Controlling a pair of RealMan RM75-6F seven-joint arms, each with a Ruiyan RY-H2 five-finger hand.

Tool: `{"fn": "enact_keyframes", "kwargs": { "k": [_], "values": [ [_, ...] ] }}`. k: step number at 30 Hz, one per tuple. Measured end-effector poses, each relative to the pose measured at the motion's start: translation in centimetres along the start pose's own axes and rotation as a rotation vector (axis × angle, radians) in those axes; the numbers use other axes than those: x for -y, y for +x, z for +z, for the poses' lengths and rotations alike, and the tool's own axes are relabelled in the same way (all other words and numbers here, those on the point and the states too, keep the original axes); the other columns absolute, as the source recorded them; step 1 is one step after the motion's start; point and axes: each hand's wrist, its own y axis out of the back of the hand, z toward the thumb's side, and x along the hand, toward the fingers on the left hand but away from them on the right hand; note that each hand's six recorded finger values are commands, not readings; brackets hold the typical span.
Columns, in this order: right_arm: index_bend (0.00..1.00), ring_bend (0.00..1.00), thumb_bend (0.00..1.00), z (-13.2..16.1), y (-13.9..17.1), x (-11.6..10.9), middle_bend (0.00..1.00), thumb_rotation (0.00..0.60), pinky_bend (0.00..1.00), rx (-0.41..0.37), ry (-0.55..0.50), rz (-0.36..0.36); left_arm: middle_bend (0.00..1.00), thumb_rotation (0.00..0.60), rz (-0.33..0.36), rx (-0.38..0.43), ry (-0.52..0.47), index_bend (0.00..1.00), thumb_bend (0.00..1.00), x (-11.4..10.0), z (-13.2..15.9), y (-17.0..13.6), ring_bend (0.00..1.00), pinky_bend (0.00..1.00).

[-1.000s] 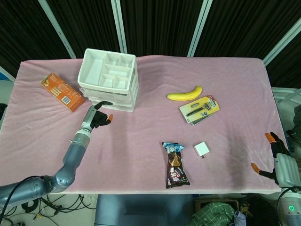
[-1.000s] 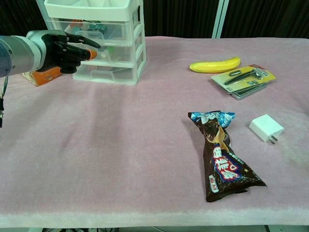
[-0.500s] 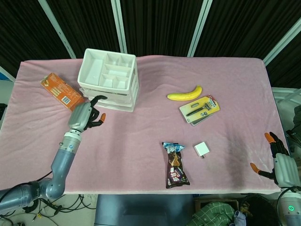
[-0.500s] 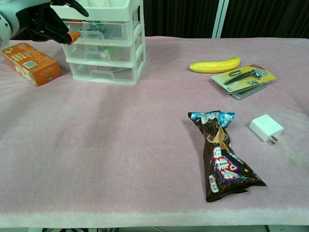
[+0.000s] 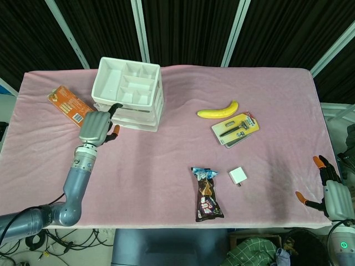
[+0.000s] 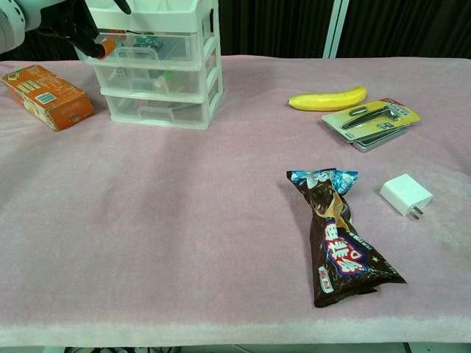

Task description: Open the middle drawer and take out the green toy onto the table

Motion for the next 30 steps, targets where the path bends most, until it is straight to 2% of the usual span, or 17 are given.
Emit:
{"fn": "enact_keyframes", "kwargs": {
  "k": [23,26,30],
  "values": [
    [0.03,0.0,0.12,-0.1,-0.1,0.0,0.0,0.6,0.14,0.002,0.001,0.0,1.0,0.6,-0.045,-0.061,0.052,0.21,0.45,2.2,-1.5,0.7,0.97,0.94],
    [0.03,0.0,0.12,-0.1,-0.1,0.0,0.0,0.6,0.14,0.003,0.0,0.001,1.0,0.6,-0.055,-0.066,0.065,0.27,0.45,2.4,-1.6,0.7,0.98,0.94],
    [0.03,0.0,0.12,-0.1,-0.1,0.0,0.0,0.6,0.14,0.002,0.0,0.001,1.0,0.6,-0.063,-0.074,0.063,0.41,0.45,2.5,-1.6,0.8,0.98,0.95]
  ]
}}
